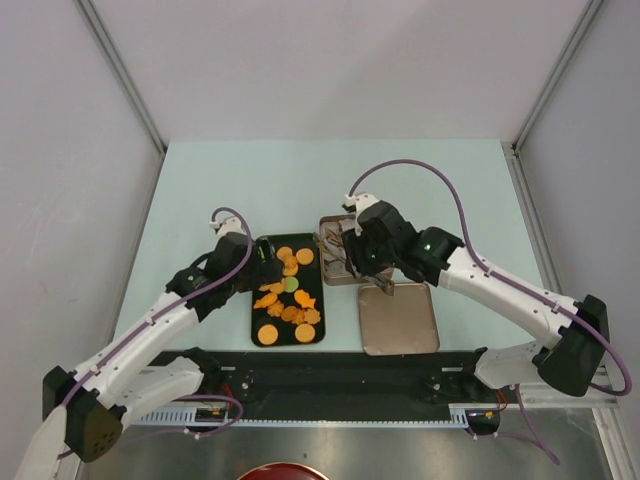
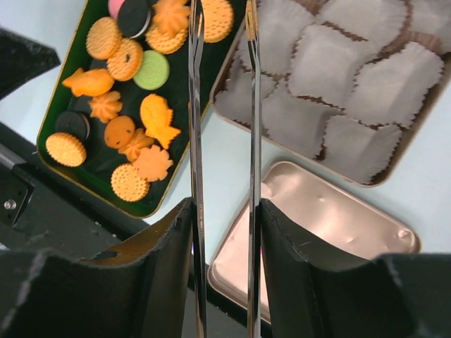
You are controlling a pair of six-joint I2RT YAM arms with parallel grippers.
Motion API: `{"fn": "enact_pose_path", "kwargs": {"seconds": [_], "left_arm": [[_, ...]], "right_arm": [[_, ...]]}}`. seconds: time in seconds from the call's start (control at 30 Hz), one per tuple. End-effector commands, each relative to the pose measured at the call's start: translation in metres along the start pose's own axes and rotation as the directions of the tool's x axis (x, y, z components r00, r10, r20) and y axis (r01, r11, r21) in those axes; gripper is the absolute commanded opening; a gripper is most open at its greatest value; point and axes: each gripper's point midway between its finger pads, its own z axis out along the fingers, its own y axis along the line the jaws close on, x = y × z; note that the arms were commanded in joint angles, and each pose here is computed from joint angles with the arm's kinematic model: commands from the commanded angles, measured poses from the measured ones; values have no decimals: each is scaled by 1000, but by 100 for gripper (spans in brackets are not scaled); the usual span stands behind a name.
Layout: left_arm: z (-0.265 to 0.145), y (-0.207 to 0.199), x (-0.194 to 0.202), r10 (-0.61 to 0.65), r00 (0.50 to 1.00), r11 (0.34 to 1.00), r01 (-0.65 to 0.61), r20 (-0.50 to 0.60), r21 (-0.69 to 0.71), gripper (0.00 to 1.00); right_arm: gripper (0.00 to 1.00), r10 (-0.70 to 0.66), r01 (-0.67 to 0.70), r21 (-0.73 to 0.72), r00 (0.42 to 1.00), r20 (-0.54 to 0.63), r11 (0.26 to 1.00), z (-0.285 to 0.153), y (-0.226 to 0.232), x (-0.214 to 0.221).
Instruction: Pack the cookies
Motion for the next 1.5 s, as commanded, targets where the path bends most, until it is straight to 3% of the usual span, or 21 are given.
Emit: {"fn": "enact_pose_path", "kwargs": {"seconds": [0.0,0.57,1.0,1.47], "left_arm": [[-16,-2,-22,-38,995,999,37,90,18,100],[-36,11,-29,-102,978,994,94,184,51,100],[-46,30,-24,-135,964,991,131,230,35,100],[-48,32,-22,-158,958,987,151,240,45,100]], "right_arm": [[48,-37,39,-50,999,41,998,0,24,-9],[56,-221,216,-129,975,-23,968,22,91,20],[61,-269,266,-83,963,-21,960,70,101,9],[61,-268,267,-56,963,-5,962,86,99,-9]]}}
